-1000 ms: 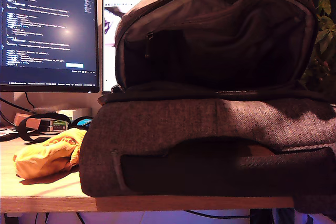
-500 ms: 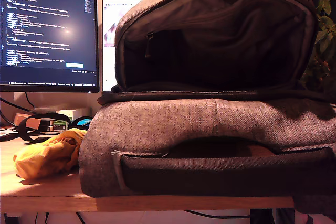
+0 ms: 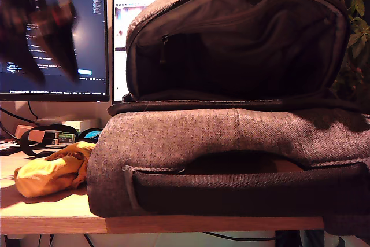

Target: Pack the pair of socks inside the grey Google backpack

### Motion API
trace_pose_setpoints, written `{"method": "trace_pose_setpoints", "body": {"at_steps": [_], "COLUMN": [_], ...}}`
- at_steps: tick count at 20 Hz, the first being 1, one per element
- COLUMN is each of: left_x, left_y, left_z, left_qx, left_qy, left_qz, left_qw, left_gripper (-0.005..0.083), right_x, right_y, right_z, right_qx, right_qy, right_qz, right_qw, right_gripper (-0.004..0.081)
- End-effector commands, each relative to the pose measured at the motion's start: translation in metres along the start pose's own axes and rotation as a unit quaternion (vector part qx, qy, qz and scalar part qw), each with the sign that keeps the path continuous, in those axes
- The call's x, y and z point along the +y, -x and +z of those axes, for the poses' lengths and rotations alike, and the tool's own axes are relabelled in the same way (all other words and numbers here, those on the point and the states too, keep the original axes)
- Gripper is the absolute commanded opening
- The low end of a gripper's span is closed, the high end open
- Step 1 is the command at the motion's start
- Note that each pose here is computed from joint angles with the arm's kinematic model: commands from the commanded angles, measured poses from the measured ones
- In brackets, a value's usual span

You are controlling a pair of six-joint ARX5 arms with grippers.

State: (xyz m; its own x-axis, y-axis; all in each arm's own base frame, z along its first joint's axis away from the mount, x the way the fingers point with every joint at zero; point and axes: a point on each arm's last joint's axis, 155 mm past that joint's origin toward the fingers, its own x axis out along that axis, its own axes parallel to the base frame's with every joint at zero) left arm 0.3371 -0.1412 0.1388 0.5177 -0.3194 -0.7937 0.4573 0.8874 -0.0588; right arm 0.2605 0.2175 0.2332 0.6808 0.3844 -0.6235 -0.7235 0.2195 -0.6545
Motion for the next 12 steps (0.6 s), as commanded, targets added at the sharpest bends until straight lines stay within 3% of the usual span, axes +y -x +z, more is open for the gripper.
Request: {"method": "trace_pose_setpoints", "body": {"at_steps": [1,12], "left_x": [-0.002,0.003], "left_y": [-0.017,-0.104], "left_z": [-0.007,-0.046], "left_qx": [0.017,0.098], "left_qy": [0.015,0.036], "left_qz": [-0.017,-0.034], "left_qw": [1.0,0.994], "left_gripper": [0.069,0.069], "right_x": [-0.004,-0.004], "right_y": [-0.001,-0.001], "right_z": [0.003,0.004], "right_qx": [-0.005,-0.007], "right_qy": [-0.008,-0.009], "right_qz": [-0.007,-0.004], "right_qw": [1.0,1.0], "right_gripper": [-0.0011,-0.0011]}}
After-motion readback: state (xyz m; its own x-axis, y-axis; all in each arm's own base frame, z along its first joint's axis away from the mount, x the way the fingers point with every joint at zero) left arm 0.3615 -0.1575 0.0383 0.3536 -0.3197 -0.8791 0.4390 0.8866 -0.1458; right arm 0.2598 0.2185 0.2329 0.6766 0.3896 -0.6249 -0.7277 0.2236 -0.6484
